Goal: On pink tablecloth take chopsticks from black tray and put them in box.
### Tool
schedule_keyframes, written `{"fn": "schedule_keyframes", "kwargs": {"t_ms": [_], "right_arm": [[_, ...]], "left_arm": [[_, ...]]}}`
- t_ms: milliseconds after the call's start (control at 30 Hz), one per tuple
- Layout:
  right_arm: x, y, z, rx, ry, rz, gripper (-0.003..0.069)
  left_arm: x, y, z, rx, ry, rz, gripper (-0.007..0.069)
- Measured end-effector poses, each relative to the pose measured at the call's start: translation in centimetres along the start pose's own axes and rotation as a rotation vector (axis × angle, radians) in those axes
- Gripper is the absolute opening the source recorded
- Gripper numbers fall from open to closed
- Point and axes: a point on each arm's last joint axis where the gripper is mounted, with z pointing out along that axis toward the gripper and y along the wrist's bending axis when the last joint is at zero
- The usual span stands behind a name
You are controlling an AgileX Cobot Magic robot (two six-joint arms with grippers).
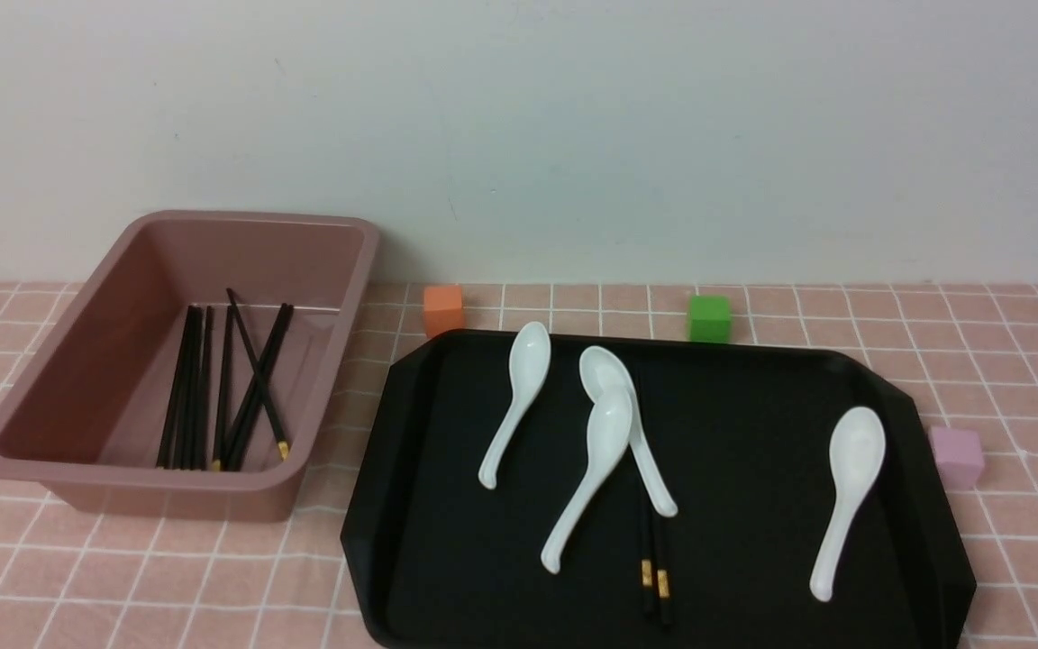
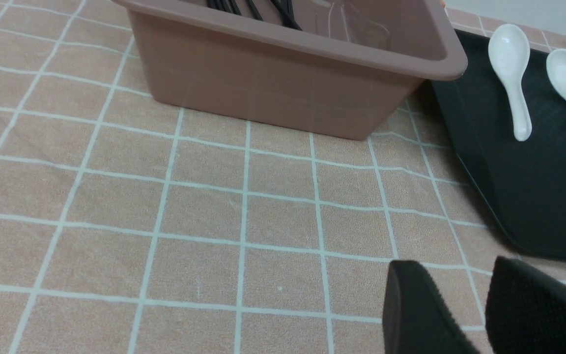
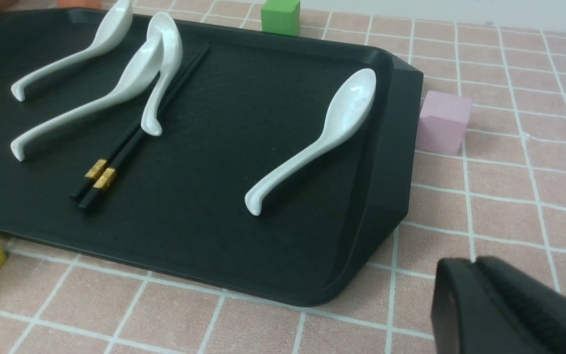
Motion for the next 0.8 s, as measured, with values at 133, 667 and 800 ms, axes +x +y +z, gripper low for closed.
{"fn": "schedule_keyframes", "kwargs": {"t_ms": [133, 667, 800], "right_arm": [[0.0, 0.0, 0.0, 0.0, 0.0, 0.0, 0.0058], [0.0, 0.0, 0.0, 0.0, 0.0, 0.0, 0.0071], [0.0, 0.0, 0.0, 0.0, 0.0, 0.0, 0.0077]], "left_arm": [[0.0, 0.0, 0.0, 0.0, 0.0, 0.0, 0.0239], [0.0, 0.0, 0.0, 0.0, 0.0, 0.0, 0.0239], [0.0, 0.0, 0.0, 0.0, 0.0, 0.0, 0.0239]]}}
